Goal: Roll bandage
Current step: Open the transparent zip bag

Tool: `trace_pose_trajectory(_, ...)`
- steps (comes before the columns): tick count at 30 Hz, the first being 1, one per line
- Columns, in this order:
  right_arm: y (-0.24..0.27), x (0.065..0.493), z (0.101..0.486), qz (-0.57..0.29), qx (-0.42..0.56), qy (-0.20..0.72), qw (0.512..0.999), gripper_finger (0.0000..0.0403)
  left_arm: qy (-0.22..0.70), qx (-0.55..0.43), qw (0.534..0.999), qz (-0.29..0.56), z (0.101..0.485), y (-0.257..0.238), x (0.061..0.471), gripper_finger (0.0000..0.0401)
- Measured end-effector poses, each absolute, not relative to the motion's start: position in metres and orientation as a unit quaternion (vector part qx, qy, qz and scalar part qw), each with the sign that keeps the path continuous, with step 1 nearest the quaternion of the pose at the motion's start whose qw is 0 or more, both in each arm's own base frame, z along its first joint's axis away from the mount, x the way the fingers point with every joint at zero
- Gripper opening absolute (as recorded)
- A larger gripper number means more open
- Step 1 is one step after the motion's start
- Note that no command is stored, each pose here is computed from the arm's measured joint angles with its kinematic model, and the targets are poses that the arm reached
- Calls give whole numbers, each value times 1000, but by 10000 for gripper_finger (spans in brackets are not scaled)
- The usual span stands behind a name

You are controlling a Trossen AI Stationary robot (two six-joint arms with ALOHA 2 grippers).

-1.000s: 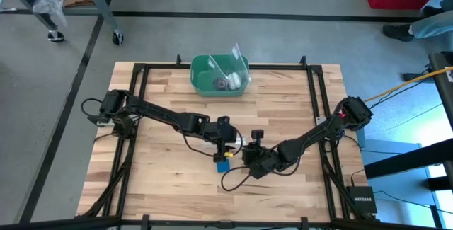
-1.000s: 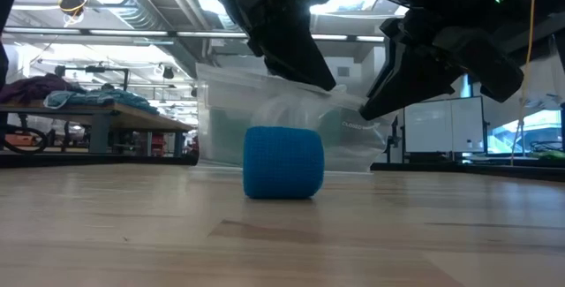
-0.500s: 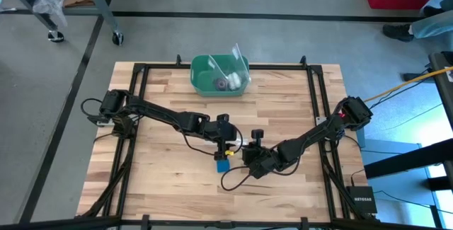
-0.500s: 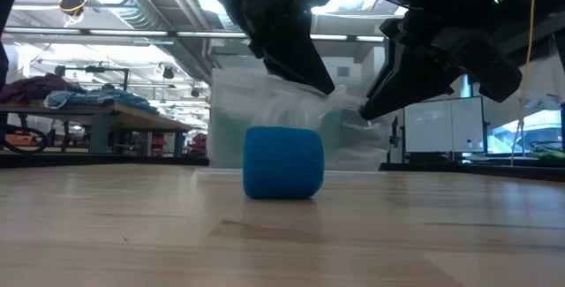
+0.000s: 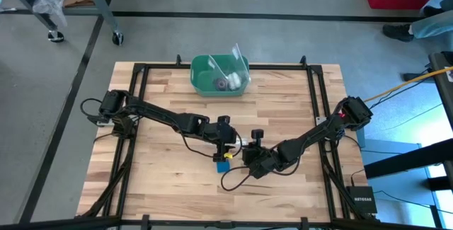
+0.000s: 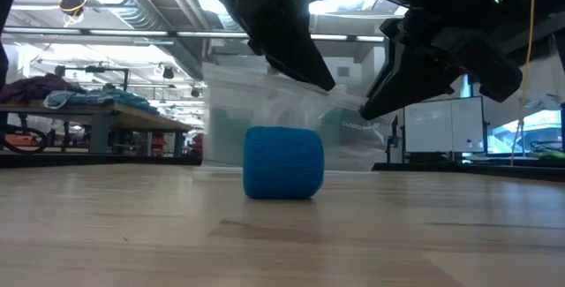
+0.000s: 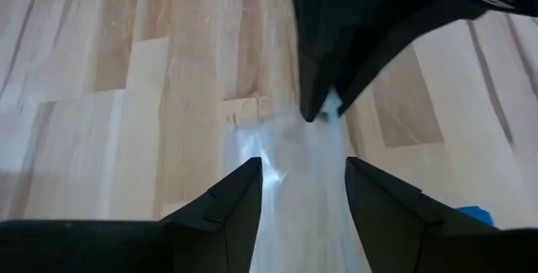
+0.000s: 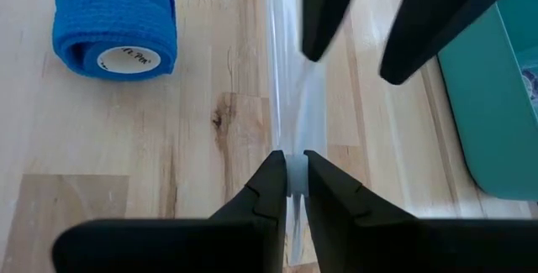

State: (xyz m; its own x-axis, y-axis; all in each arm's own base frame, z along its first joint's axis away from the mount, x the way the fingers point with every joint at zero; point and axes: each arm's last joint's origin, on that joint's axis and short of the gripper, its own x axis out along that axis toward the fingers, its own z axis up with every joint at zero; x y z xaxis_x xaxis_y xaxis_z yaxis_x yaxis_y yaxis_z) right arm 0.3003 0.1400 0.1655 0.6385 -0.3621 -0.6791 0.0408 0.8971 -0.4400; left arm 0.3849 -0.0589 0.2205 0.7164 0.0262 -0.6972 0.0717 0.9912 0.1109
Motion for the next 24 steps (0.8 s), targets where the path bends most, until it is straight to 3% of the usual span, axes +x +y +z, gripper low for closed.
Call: trace_pose_trajectory(24,140,300,166,-114,-196,409,884,40,384,72,920,-18,223,-62,385,162)
